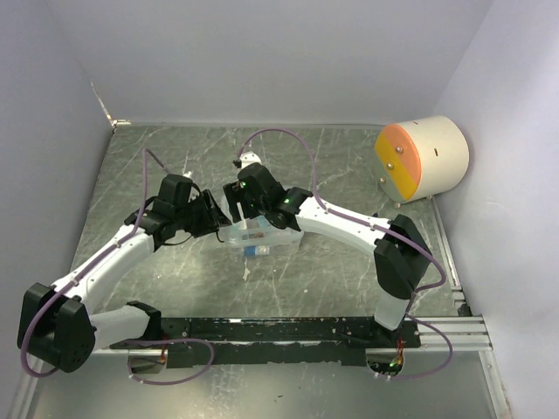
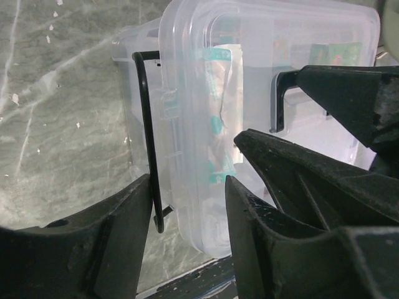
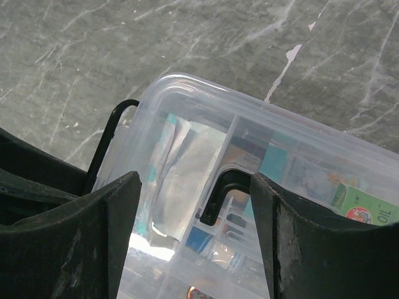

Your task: Organize the medicine kit

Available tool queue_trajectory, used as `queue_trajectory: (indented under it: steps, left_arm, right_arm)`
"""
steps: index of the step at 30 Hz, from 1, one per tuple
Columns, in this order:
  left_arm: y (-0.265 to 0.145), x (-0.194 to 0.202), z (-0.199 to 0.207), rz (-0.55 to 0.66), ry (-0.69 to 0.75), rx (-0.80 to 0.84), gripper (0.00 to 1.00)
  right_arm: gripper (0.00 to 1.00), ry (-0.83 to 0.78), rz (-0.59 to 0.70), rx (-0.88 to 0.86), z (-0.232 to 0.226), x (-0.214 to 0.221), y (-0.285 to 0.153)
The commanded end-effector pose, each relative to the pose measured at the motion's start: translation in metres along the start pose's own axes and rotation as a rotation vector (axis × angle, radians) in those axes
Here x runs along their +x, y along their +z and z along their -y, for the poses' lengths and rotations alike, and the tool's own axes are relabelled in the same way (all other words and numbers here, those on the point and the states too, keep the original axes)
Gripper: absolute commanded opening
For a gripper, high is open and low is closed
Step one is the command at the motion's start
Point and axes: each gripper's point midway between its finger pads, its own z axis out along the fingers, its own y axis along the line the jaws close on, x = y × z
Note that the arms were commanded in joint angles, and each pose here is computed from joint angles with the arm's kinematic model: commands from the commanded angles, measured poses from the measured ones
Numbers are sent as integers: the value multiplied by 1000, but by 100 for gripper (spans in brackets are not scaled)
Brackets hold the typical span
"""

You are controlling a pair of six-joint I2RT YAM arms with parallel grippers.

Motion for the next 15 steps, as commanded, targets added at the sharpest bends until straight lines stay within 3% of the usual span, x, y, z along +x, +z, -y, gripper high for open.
queue_trajectory:
  steps: [1,5,11,15]
  left_arm:
    - [2,-1,-14,12,50,-102,62]
    - [7,2,-17,-2,55,-114,65]
    - [4,-1,-12,5,84,-127,55]
    - [1,-2,-15,16,122,-188,57]
  right_arm:
    - [70,-17,-331,70,23,107,15]
    - [70,-17,-332,68,22,108,15]
    - [70,-14,-334,70,23,110,16]
    - [70,-13,-336,66,22,111,17]
